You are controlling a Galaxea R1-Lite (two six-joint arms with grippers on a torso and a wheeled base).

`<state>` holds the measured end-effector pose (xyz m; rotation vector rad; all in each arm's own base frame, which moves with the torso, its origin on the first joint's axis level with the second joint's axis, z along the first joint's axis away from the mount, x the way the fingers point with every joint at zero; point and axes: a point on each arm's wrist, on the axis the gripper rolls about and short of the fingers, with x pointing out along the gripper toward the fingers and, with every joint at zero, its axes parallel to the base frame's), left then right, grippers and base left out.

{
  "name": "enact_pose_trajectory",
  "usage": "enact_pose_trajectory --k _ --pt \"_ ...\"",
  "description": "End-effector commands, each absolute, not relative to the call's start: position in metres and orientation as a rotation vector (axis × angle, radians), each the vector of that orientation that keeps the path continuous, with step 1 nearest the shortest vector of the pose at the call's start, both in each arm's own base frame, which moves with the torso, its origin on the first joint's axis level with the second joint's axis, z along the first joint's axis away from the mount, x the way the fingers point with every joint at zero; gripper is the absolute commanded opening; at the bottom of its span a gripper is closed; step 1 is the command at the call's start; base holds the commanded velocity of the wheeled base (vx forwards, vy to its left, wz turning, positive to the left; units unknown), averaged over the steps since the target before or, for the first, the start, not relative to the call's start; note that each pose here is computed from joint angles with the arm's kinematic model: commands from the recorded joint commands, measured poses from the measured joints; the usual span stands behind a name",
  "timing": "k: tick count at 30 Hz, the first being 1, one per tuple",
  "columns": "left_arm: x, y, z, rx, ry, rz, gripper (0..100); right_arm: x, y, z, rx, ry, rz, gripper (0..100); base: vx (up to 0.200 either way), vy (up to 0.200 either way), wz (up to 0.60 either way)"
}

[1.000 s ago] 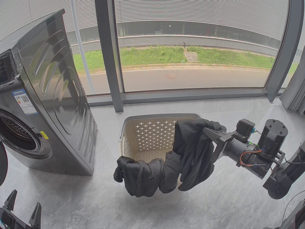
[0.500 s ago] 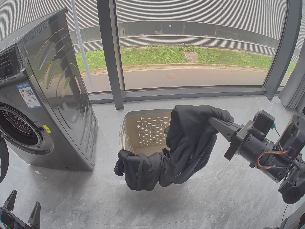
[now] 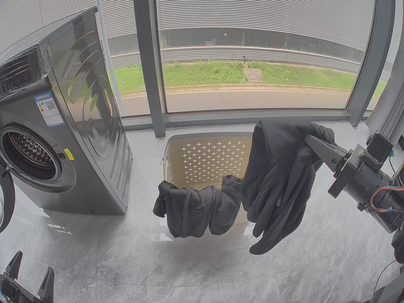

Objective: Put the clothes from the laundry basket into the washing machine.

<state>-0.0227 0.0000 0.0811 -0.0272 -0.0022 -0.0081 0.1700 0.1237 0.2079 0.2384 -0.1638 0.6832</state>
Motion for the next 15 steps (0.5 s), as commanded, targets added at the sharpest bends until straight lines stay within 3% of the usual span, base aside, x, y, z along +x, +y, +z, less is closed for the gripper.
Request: enact_pose_trajectory --k 1,15 --pt "-0.023 0.000 0.076 -0.028 -0.003 -0.009 100 0.164 0.119 0.211 0.244 -0.181 0.684 0 0.000 0.200 0.00" --pt "-0.023 0.000 0.076 -0.035 -0.003 -0.008 100 0.165 0.119 0.190 0.216 -0.092 0.655 0 0.000 0.200 0.00"
